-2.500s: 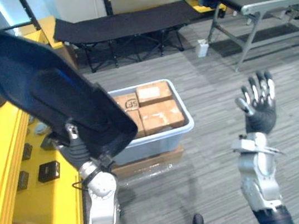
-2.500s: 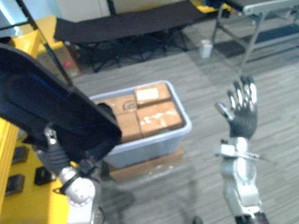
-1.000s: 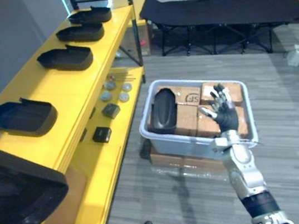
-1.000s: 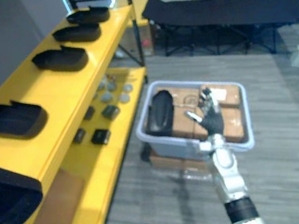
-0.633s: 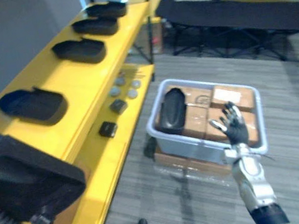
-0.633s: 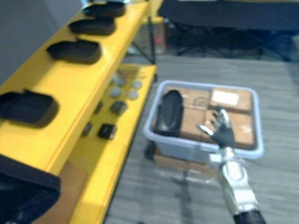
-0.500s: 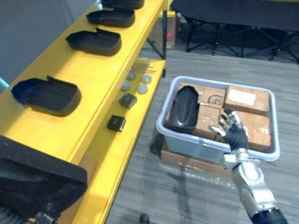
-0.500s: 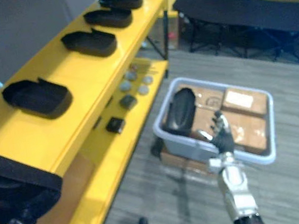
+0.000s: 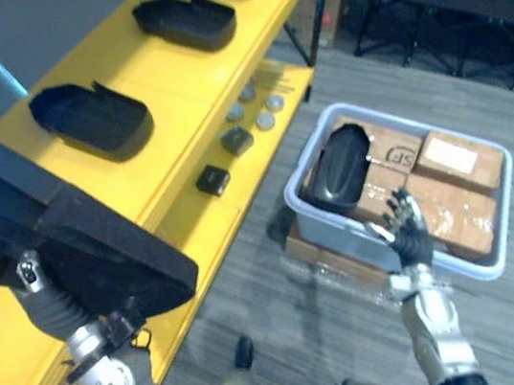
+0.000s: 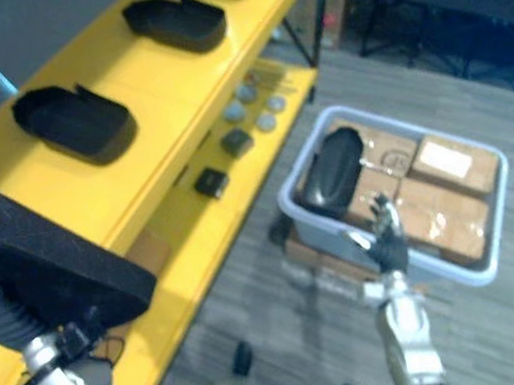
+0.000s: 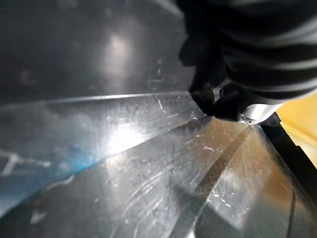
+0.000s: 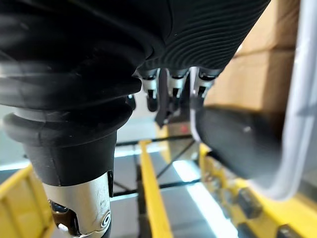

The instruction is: Walk over and take plastic housings, then place them on the shelf

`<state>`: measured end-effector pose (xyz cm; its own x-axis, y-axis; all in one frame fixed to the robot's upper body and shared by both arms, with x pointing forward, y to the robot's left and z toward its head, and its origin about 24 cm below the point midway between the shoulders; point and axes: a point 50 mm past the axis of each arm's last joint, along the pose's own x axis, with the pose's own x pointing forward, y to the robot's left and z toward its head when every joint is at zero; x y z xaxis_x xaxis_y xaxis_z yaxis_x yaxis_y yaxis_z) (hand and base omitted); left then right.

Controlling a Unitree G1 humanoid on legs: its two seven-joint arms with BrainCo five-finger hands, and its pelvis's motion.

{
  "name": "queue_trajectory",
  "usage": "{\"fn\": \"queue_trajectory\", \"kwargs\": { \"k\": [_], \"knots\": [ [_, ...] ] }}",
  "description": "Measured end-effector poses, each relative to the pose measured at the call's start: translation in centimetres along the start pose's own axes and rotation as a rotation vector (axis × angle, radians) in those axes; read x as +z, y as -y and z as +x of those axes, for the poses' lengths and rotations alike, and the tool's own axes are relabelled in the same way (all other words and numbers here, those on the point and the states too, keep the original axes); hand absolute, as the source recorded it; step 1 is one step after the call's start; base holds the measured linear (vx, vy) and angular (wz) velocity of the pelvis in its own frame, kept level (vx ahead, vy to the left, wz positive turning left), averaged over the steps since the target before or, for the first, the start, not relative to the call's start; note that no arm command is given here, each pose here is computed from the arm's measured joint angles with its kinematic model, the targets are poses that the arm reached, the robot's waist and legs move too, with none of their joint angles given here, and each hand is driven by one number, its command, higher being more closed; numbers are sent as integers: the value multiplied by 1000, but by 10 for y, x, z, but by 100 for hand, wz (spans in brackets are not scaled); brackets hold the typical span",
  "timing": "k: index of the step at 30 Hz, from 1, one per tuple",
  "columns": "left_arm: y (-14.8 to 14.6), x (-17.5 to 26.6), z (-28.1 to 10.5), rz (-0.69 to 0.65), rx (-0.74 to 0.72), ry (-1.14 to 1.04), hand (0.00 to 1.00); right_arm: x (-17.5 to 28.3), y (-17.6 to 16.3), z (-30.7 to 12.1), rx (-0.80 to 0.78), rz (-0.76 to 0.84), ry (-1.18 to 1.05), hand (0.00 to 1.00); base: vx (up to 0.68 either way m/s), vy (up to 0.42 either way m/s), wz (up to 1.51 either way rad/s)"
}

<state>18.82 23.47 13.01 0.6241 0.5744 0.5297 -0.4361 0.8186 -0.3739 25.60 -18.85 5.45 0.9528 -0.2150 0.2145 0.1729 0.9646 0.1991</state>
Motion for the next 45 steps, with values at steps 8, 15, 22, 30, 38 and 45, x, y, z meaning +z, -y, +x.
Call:
{"fn": "queue_trajectory", "kwargs": {
  "k": [8, 15, 22, 30, 38, 45],
  "knots": [
    [2, -6, -16, 39, -20, -61, 100, 4, 3, -15, 17, 9, 17, 0, -54, -2, -11],
    [4, -4, -15, 6, 22, -22, 100, 12, -16, -8, 86, 52, 83, 0, -84, 55, -7],
    [6, 0, -9, 60, 8, 30, 100, 17, -21, -5, 86, 72, 106, 0, 80, 77, 15],
    [3, 12, 2, 119, -107, 88, 100, 8, -1, -16, -25, 80, 69, 0, 160, 23, 28],
    [14, 9, -2, 71, -135, 48, 100, 20, 23, -48, -67, 6, 84, 0, 176, -100, 57],
    [41, 14, 4, -17, -168, 111, 100, 92, 50, -3, -161, -131, 432, 0, 59, -375, 58]
  ]
}}
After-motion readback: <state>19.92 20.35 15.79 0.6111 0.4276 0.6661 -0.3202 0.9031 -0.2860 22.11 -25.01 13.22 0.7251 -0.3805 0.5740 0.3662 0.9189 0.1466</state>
